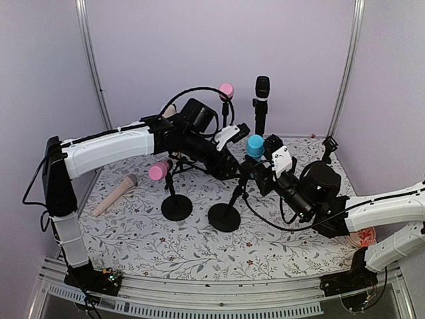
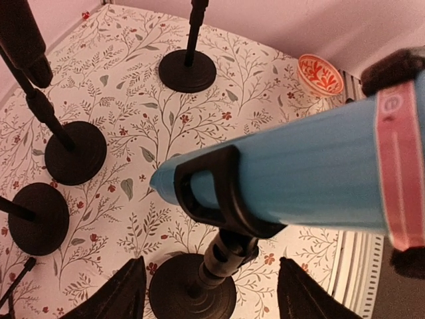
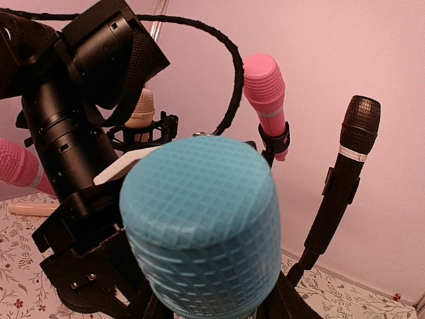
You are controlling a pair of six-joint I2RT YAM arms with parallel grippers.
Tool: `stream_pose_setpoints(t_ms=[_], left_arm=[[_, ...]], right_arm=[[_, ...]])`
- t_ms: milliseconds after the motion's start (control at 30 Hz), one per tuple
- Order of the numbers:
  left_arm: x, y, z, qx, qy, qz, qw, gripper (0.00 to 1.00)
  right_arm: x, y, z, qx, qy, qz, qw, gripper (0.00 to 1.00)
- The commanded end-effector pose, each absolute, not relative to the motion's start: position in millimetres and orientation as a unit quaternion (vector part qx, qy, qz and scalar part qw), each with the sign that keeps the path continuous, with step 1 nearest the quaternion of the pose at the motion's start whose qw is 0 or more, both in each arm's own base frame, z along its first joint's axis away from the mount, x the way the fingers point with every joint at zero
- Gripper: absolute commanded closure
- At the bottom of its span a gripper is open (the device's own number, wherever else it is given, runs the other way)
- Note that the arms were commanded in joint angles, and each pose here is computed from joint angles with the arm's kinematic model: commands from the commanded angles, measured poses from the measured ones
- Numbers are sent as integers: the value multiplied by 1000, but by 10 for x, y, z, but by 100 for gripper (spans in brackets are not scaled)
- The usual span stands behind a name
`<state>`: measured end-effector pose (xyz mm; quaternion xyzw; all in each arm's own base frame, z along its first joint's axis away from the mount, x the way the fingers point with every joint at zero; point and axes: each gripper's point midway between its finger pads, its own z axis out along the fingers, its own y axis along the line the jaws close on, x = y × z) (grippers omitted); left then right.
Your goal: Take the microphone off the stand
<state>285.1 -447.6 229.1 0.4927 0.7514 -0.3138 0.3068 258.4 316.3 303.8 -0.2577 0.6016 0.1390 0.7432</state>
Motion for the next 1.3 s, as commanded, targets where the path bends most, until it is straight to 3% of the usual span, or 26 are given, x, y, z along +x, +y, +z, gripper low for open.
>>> stream_pose_setpoints(t_ms=[0,300,667,767,1133,1267], left_arm=[[2738,-4602,2130,488,752,-344,280,32],[2683,-4661,1923,477,757,-367,255,45],[2618,-4795,2026,470,741,-414,244,48],[2597,-4833,1820,466,748,-421,215,49],[2746,-4766,1805,450,757,-421,219,91],[2845,-4737,1863,441,759,-420,230,99]], right_arm=[[2534,3120,3316,-220,568,179,773,100],[2448,2982,3299,-199,558,206,779,100],[2424,3049,3250,-211,555,216,775,100],[2427,3073,3235,-214,554,217,774,100],[2386,3084,3234,-243,541,196,781,100],[2350,3052,3376,-257,526,180,791,100]])
